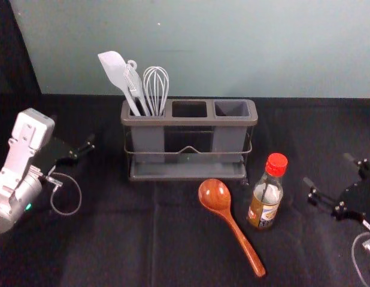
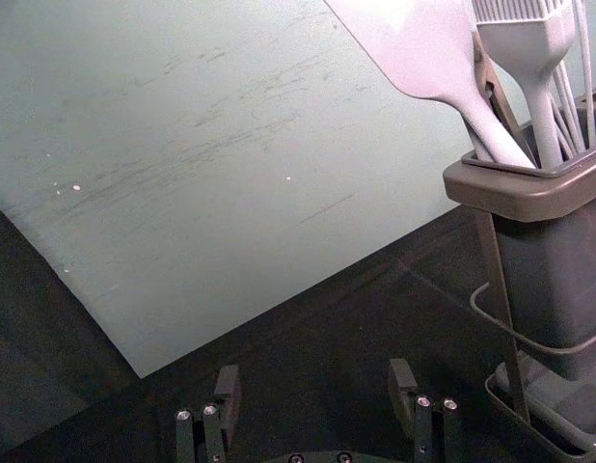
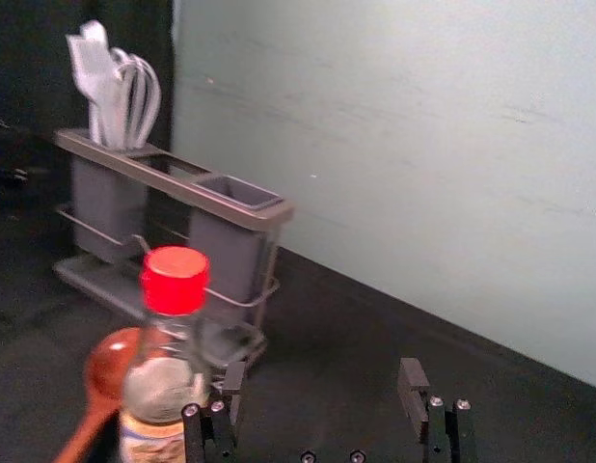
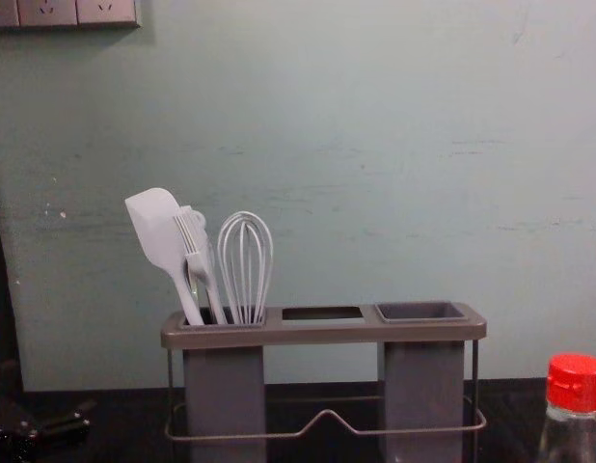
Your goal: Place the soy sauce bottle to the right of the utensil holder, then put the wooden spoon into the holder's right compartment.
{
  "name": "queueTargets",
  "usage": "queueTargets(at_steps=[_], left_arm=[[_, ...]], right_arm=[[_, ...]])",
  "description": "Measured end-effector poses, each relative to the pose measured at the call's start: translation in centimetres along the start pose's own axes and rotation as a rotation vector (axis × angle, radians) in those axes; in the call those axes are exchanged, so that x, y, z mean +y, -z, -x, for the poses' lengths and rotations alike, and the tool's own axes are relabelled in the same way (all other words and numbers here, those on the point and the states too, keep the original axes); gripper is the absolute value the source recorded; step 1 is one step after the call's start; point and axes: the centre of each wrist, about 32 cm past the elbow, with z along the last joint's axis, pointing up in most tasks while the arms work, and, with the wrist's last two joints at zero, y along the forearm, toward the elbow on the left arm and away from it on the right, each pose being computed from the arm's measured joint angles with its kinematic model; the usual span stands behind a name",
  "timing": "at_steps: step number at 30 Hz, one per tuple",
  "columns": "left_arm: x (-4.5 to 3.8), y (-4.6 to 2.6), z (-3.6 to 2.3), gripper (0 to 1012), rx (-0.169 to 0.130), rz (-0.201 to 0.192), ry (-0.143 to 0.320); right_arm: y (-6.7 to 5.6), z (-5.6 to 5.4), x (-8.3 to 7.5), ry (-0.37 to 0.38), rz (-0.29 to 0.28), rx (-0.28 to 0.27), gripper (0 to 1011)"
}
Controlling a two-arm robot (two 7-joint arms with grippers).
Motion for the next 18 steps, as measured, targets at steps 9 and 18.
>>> queueTargets(at_steps=[9,18], left_arm=[[0.0,0.0,0.0,1005,0.0,0.0,0.0],[0.0,0.0,0.0,1005,0.0,0.0,0.0]], right_arm=[[-0.4,0.1,-1.0,-0.111,-0.026,0.1,1004],[-0.3,1.4,0.7,-0.177,-0.081,0.154,1004]])
